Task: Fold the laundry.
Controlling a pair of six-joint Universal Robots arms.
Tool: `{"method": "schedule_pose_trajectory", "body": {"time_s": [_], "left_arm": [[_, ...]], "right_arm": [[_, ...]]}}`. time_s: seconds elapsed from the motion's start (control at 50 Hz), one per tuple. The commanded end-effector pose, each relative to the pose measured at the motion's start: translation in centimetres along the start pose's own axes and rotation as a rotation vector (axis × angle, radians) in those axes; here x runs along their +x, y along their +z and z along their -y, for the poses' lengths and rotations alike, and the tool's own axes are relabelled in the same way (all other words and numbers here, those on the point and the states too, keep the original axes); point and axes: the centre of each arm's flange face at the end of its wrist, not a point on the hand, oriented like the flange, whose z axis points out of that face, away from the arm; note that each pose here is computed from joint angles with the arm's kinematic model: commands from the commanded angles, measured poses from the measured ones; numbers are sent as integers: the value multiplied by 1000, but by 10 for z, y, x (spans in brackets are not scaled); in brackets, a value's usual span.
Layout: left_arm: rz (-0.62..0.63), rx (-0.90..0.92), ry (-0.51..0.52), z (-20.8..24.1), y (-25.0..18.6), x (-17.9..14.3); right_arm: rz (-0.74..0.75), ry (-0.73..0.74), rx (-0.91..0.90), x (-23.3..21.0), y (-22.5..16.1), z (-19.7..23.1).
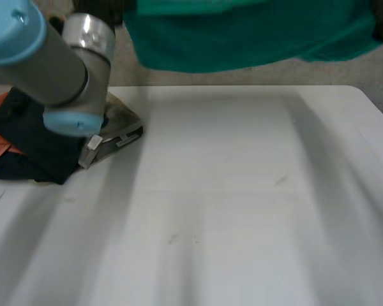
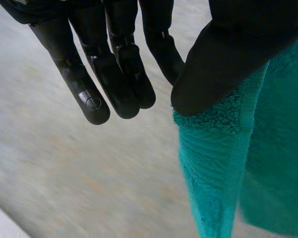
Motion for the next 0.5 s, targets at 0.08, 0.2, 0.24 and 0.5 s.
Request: {"method": "schedule_pose_trajectory", "body": {"time_s": [0.08, 0.2, 0.24, 0.5], "left_arm": [[-315, -299, 5, -85, -91, 65], [-448, -408, 2, -112, -137, 93], [-488, -443, 1, -121, -151, 103], [-535, -445, -56, -124, -161, 74]], "right_arm": [[335, 124, -295, -69, -68, -65], [456, 180, -443, -101, -101, -94], [470, 185, -475, -103, -108, -100], [456, 250, -593, -81, -120, -142]]}}
